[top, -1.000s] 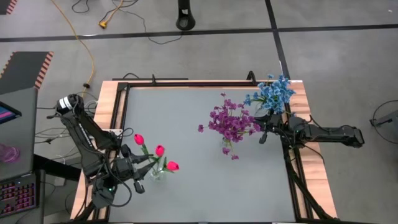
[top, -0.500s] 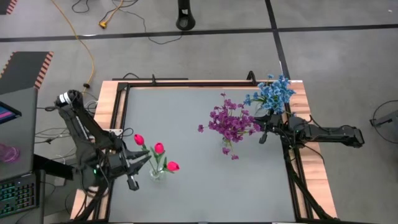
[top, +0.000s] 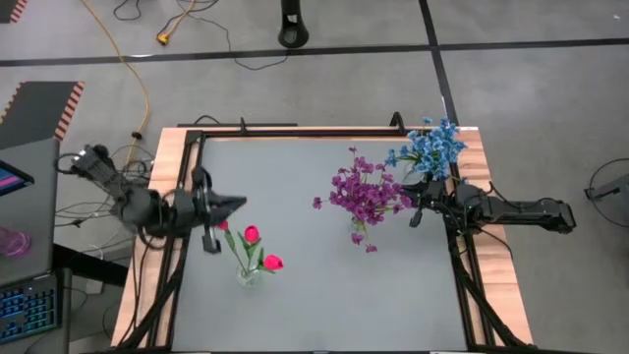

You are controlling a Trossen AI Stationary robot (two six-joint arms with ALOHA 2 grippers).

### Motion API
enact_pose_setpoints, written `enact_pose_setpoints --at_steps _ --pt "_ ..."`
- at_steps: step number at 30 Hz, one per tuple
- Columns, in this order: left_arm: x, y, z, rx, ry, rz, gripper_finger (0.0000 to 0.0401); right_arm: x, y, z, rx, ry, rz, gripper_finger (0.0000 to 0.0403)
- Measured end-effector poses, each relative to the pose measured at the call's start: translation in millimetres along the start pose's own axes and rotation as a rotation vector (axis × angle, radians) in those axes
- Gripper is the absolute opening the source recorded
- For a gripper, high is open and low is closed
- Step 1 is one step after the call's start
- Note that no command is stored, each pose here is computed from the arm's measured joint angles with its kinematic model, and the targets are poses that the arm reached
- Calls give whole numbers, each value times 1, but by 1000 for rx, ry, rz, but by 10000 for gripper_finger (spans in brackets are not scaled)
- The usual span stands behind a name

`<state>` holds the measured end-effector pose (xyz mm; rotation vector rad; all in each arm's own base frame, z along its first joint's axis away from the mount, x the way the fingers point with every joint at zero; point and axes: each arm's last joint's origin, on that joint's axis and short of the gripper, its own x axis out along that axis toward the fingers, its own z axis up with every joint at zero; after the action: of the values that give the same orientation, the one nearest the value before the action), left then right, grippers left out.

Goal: Sort flowers into vase by color
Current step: Return to Home Position

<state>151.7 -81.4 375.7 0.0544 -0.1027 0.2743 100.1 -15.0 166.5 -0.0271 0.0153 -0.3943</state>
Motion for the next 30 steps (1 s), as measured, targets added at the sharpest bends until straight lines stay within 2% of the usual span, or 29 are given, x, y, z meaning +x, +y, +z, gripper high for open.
enact_pose_setpoints --at_steps 8,12,16,23,30 --pt "-8 52 -7 18 96 -3 0 0 0 0 0 0 0 33" --pt "-16 67 -13 26 155 -11 0 0 0 0 0 0 0 33" --pt "-24 78 -22 5 144 31 0 0 0 0 0 0 0 33" --pt "-50 89 -55 -47 9 19 0 0 0 0 0 0 0 33" --pt "-68 95 -102 -144 -27 24 0 0 0 0 0 1 0 33"
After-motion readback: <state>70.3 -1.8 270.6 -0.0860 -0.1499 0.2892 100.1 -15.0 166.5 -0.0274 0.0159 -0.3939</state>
